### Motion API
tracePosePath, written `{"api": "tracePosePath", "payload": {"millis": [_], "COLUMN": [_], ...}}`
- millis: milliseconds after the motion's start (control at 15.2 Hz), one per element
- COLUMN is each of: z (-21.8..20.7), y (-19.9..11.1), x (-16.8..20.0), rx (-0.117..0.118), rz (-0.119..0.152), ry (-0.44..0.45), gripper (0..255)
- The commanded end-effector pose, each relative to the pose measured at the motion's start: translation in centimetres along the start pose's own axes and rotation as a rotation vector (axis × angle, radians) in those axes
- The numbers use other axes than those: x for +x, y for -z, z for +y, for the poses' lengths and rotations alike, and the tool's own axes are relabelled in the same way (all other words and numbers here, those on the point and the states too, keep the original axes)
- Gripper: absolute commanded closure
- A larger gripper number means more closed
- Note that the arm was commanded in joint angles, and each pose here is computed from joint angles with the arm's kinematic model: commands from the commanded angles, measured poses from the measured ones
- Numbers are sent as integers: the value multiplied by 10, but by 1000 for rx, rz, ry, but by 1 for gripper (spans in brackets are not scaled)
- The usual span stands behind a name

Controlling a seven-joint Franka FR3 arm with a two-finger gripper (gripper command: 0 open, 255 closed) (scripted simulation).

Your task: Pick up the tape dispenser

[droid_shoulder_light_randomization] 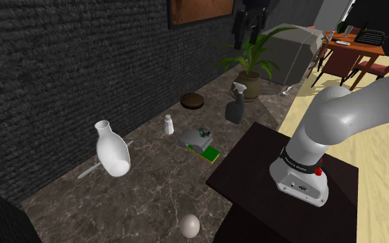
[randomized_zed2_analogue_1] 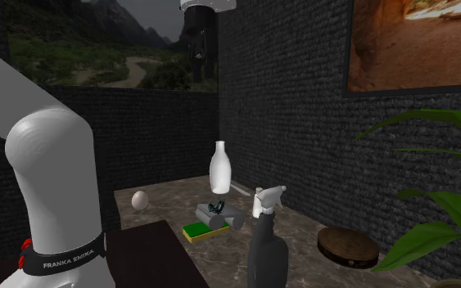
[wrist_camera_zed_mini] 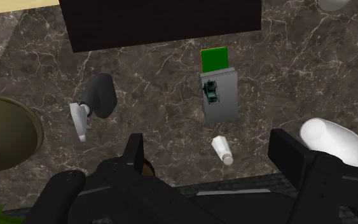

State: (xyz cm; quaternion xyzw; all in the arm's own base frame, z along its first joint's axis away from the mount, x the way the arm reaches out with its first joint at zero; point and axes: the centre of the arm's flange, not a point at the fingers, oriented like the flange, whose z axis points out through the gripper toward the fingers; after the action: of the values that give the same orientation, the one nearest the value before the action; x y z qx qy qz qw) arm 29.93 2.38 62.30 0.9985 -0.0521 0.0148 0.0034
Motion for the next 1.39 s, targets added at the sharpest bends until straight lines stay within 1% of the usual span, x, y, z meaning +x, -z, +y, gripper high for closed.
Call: {"api": "tracePosePath", "payload": {"millis": [0,1320], "z": [0,-55], "y": [0,-249], "x": [0,73], "rx": [0,52], "rz": [0,-54], "ry": [0,134], "gripper": [0,0]}}
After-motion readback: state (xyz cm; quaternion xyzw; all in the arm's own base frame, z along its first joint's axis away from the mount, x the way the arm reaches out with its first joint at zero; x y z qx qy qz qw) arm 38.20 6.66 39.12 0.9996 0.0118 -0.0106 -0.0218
